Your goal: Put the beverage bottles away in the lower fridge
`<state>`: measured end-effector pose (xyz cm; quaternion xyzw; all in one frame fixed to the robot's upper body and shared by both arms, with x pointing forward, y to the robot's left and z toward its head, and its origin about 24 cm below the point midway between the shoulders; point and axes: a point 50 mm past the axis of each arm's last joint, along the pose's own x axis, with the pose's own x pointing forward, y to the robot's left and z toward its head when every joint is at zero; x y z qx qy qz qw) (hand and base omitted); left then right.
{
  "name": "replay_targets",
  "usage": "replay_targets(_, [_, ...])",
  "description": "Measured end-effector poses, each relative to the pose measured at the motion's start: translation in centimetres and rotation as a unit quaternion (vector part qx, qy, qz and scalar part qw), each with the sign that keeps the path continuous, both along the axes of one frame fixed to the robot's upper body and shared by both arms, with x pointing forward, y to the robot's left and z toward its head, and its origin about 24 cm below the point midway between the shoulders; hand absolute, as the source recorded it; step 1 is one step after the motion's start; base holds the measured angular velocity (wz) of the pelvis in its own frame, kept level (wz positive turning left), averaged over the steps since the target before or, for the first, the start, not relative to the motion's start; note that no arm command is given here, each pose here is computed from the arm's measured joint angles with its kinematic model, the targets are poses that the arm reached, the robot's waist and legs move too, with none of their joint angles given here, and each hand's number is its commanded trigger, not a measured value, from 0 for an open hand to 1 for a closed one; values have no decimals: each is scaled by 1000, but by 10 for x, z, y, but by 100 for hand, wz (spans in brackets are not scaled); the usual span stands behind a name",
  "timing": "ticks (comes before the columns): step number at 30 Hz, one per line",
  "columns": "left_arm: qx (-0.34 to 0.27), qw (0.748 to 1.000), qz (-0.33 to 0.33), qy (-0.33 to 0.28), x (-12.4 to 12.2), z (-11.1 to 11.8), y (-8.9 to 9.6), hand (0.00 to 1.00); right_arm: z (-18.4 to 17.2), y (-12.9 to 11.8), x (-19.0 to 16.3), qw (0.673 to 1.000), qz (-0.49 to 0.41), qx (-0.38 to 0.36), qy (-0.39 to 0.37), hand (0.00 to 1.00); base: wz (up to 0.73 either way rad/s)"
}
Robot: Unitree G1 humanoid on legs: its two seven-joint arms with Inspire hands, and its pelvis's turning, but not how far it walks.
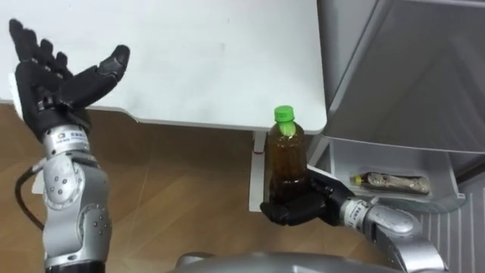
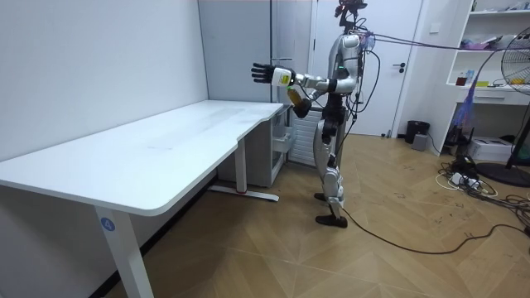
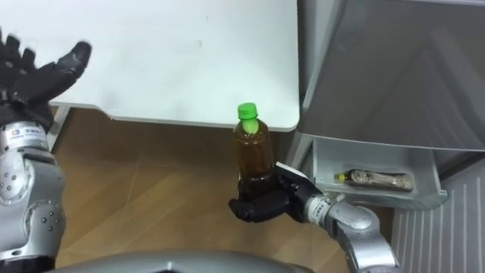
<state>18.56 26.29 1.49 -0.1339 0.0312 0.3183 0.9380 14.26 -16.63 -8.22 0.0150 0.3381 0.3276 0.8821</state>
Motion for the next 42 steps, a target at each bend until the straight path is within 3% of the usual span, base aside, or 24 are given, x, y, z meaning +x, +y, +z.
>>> replay_targets(6, [-48, 987, 74, 132, -39, -53, 10, 0, -7, 4, -7, 999, -18, -14, 25, 100, 0])
replay_targets(19, [-111, 934, 143, 307, -93, -119, 10, 0, -9, 13, -7, 998, -34, -2, 45, 100, 1])
replay_targets(25, [-125, 898, 82, 414, -124, -149, -8, 0, -9, 15, -4, 998, -29, -2, 53, 100, -2])
replay_targets(30, [-109, 860, -11, 499, -148, -166, -23, 0, -10, 14, -4, 998, -28, -3, 55, 100, 3])
replay_targets(42, [-48, 821, -181, 539, -147, -172, -30, 0, -20, 4, -11, 995, -54, -7, 87, 100, 0])
